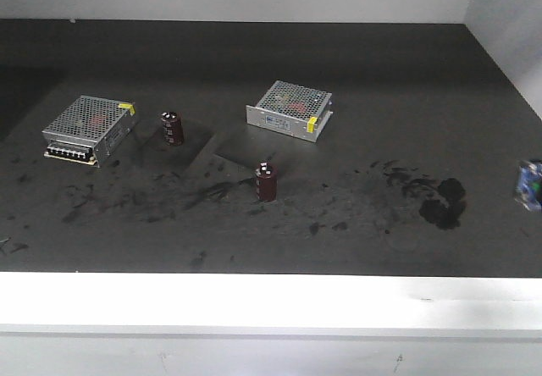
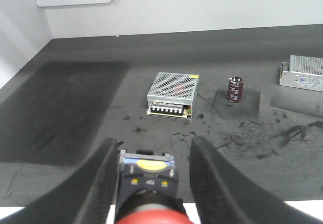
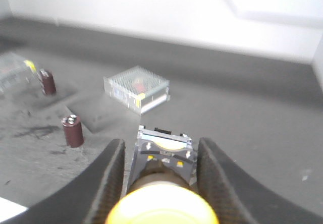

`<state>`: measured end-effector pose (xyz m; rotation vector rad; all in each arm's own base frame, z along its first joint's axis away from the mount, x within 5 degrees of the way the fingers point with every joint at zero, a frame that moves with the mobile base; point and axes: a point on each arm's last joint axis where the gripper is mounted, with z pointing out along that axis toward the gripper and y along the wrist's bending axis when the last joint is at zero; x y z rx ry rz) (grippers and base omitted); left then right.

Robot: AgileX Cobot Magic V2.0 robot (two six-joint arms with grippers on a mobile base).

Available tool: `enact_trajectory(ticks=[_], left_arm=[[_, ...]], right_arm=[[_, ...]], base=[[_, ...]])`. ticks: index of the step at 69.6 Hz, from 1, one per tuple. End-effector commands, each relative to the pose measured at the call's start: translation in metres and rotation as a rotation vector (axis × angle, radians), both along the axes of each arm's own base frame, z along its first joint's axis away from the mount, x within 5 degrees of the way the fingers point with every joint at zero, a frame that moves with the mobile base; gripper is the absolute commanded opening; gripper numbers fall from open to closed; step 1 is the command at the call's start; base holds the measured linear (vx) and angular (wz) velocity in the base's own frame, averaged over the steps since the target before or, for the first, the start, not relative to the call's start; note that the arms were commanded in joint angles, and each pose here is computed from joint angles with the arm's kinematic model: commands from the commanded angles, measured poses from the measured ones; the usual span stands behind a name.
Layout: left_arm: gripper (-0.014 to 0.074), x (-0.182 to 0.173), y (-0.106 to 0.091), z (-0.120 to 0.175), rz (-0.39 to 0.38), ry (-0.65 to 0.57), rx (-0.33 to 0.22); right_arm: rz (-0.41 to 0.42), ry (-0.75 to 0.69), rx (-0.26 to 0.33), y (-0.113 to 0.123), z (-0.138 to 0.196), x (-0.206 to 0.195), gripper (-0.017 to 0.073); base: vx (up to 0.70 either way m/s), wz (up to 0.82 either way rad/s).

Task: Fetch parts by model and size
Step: 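Hold both buttons raised in the grippers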

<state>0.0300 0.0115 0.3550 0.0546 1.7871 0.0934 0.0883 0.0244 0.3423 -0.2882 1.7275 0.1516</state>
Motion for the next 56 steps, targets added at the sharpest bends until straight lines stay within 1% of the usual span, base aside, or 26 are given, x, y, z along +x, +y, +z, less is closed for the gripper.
enact_trajectory(ticks=[1,14,22,41,56], left_arm=[[-0.0006,0.001,-0.001,0.014,-0.016,-0.088,0.007],[-0.0006,0.001,-0.001,0.014,-0.016,-0.088,0.007],[-0.0006,0.001,-0.001,0.014,-0.016,-0.088,0.007],[-0.0006,0.001,-0.001,0.014,-0.016,-0.088,0.007],[-0.0006,0.001,-0.001,0.014,-0.016,-0.088,0.007]], right_arm=[[0.000,-0.143,0.016,-0.006,0.007,-0.018,-0.0002],[-0.008,-0.154,0.022,-0.014,-0.012,-0.044,-0.0002],[-0.012,-0.151,0.022,-0.018,-0.016,-0.053,-0.0002],[-0.012,-0.167,0.027,-0.018,-0.015,-0.055,-0.0002],[-0.013,-0.148,0.023,-0.018,-0.017,-0.055,-0.0002]], base=[[0.00,0.00],[0.00,0.00],[0.00,0.00],[0.00,0.00],[0.00,0.00]])
